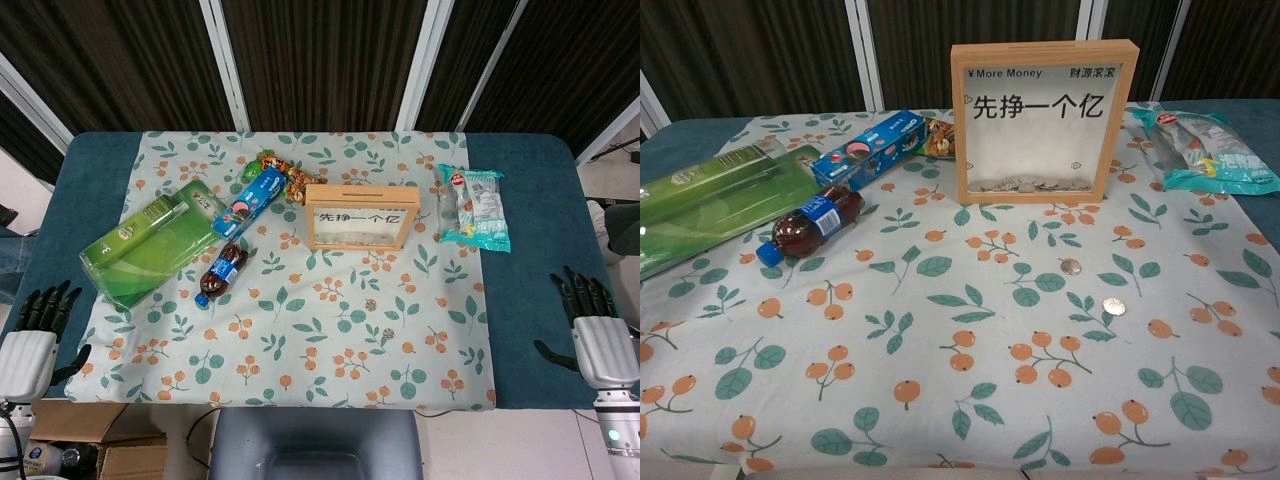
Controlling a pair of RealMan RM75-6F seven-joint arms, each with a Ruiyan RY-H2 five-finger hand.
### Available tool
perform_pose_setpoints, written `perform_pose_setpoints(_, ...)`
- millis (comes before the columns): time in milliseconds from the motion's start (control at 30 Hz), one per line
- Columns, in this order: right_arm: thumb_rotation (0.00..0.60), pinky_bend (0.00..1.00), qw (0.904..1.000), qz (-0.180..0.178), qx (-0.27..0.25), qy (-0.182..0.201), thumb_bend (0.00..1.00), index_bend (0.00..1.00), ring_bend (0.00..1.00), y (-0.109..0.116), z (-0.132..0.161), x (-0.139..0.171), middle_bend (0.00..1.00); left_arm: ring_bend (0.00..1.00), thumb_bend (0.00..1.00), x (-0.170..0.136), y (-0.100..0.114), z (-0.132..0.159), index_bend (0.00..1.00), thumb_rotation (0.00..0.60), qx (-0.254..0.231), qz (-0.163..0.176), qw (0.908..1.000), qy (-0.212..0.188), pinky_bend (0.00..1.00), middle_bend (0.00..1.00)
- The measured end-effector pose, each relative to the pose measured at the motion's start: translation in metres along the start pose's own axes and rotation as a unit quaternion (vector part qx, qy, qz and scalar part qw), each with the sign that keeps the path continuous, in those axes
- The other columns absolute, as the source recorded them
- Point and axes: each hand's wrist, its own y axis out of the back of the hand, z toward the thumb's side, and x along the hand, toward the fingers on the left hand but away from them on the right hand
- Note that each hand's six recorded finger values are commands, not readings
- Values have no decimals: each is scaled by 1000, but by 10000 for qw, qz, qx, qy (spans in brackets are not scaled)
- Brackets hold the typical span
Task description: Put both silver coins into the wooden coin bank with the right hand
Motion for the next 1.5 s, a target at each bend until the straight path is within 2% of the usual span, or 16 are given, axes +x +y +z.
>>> perform_pose_setpoints(600, 600, 0, 9999, 12, -10, 138, 329, 0, 0, -4, 9, 2, 0, 0, 310, 2, -5, -2, 0, 600, 24, -110, 9999, -4, 0, 0)
perform_pose_setpoints(833, 600, 0, 9990, 60, 178, 400, 329, 0, 0, -7, 27, -10, 0, 0, 312, 2, -8, -6, 0, 600, 31, -150, 9999, 12, 0, 0)
perform_pose_setpoints(1033, 600, 0, 9956, 119, 436, 822, 329, 0, 0, -9, 58, -26, 0, 0, 312, 4, -11, -6, 0, 600, 57, -186, 9998, 15, 0, 0)
perform_pose_setpoints(1233, 600, 0, 9864, 105, 849, 1402, 329, 0, 0, -11, 104, -43, 0, 0, 311, 5, -16, -7, 0, 600, 33, -215, 9998, 31, 0, 0)
perform_pose_setpoints(1333, 600, 0, 9837, 102, 959, 1519, 329, 0, 0, -21, 126, -52, 0, 0, 311, 6, -21, -5, 0, 600, 32, -246, 9997, -9, 0, 0)
perform_pose_setpoints(1500, 600, 0, 9815, 315, 886, 1666, 329, 0, 0, -57, 165, -68, 0, 0, 311, 6, -27, -1, 0, 600, 33, -295, 9995, -75, 0, 0)
